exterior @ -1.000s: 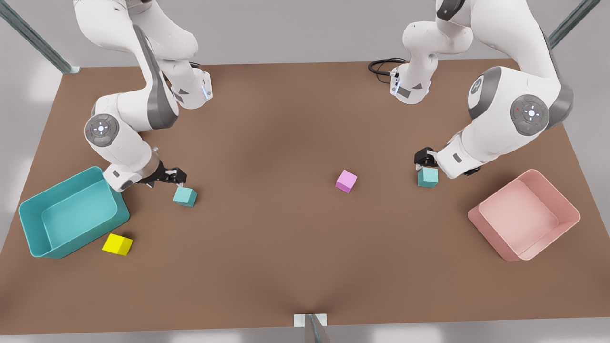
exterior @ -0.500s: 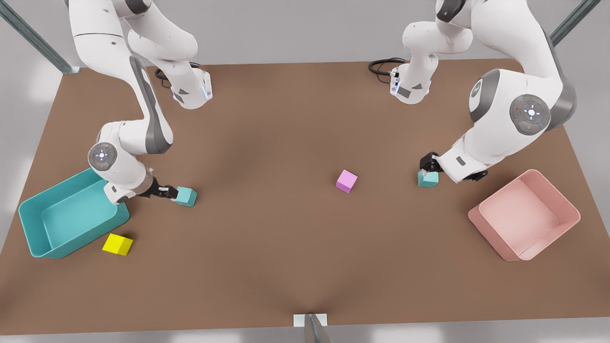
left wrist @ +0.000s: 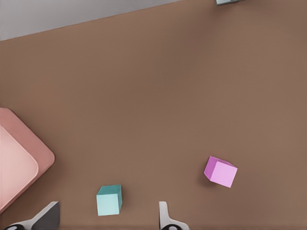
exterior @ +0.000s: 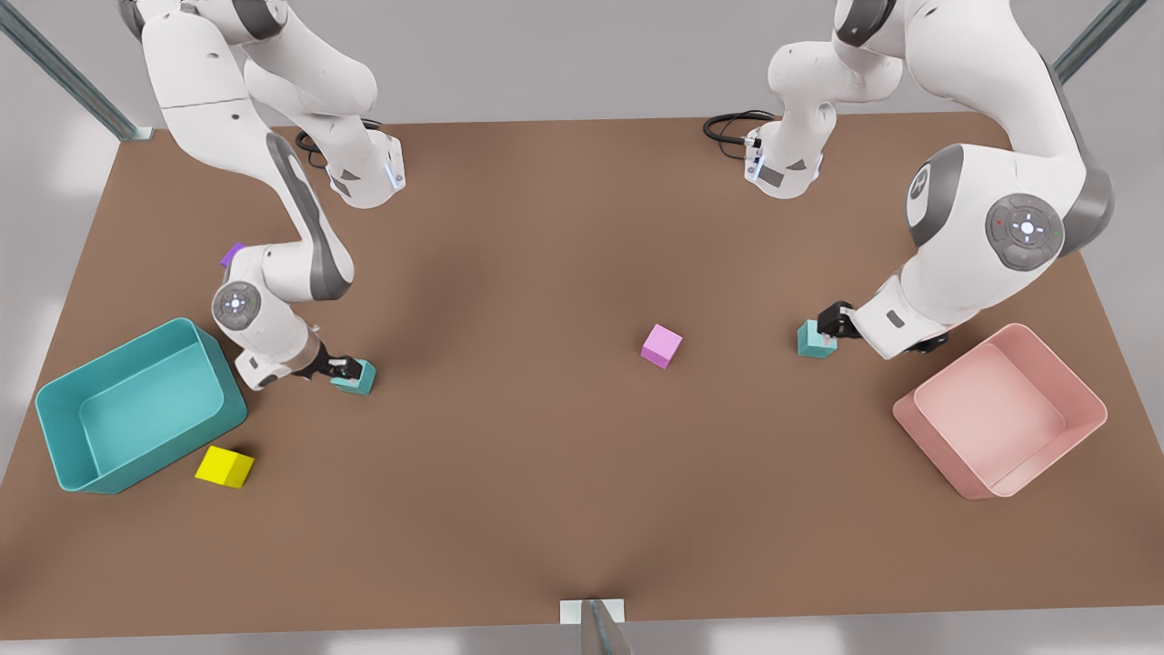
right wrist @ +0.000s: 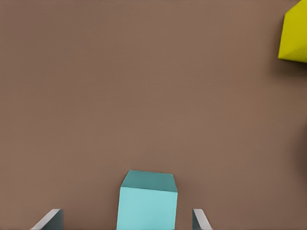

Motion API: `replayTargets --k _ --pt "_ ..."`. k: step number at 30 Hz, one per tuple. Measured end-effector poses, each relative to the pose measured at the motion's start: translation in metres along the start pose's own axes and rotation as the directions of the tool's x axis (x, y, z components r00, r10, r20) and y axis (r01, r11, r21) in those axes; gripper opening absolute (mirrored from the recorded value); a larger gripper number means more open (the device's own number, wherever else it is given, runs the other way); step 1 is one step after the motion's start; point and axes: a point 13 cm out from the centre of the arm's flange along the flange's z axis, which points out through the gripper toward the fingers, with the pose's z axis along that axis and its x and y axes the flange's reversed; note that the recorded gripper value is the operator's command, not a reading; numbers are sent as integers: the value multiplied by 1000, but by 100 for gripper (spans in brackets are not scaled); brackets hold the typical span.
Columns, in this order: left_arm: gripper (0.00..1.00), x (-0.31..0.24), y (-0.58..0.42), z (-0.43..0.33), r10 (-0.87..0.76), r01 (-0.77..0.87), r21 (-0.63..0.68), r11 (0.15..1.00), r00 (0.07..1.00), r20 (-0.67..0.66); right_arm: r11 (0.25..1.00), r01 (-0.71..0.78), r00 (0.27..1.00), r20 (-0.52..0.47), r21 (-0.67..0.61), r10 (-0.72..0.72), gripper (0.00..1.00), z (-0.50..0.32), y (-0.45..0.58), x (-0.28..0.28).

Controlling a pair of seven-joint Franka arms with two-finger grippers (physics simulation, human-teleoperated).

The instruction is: Stack the two blue cubes on top of each other

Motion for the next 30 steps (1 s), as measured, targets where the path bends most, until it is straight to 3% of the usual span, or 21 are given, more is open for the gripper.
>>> replayTargets --k 30 --pt "100 0 2 3 3 -3 12 1000 1000 -7 999 -42 999 13 -23 43 100 64 -15 16"
